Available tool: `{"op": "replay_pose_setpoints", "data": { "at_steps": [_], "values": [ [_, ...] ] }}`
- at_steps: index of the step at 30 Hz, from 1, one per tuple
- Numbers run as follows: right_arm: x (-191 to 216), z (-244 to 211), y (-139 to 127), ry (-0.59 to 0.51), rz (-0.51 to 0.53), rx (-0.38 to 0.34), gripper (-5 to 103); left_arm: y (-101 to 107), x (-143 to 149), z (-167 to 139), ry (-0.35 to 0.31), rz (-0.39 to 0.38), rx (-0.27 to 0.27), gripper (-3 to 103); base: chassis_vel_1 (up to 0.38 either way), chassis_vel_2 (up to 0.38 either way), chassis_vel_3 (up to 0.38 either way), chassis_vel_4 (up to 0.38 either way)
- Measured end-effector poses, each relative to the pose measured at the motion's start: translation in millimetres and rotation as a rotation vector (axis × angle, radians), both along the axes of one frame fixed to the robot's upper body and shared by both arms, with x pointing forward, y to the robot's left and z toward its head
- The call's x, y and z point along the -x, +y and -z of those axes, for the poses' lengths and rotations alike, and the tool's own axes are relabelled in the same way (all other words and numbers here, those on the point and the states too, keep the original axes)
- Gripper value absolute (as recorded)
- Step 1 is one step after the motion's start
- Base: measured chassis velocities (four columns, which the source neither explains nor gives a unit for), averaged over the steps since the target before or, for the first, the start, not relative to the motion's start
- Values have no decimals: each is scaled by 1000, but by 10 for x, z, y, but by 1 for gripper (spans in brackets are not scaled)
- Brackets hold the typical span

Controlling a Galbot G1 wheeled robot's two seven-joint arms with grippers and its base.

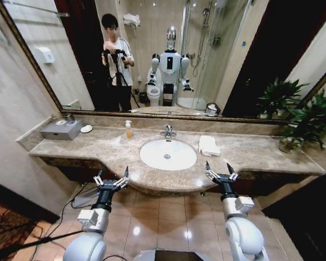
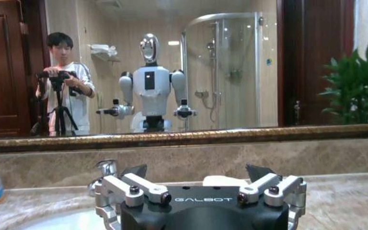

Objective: Pick up the towel from the sink counter and wipe the mirror surface.

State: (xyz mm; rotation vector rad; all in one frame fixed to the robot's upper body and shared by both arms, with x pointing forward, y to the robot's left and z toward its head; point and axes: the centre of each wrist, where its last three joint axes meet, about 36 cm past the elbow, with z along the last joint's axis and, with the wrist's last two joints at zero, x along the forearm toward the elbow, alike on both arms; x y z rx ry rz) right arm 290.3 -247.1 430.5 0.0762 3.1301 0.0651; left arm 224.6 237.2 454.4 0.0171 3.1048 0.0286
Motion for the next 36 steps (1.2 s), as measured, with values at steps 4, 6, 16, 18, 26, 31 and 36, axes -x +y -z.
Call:
{"op": "replay_pose_setpoints", "data": {
  "at_steps": [4, 6, 16, 18, 26, 31, 36],
  "values": [
    [-2, -9, -18, 0, 3, 2, 100, 0, 0, 0, 0, 0, 0, 100, -149, 146, 162, -140],
    [-3, -21, -17, -2, 3, 2, 100, 0, 0, 0, 0, 0, 0, 100, -162, 147, 151, -165],
    [-33, -91, -15, 9, 14, 12, 100, 0, 0, 0, 0, 0, 0, 100, -138, 145, 157, -143],
    [-35, -99, -11, 9, 15, 12, 100, 0, 0, 0, 0, 0, 0, 100, -116, 123, 113, -129],
    [-108, -162, -50, 69, 20, 26, 100, 0, 0, 0, 0, 0, 0, 100, -44, 53, 60, -41],
    [-410, -50, -290, 187, 14, 67, 100, 0, 0, 0, 0, 0, 0, 100, 0, 0, 0, 0],
    [-643, 14, -401, 255, -9, 72, 100, 0, 0, 0, 0, 0, 0, 100, 0, 0, 0, 0]
  ]
}}
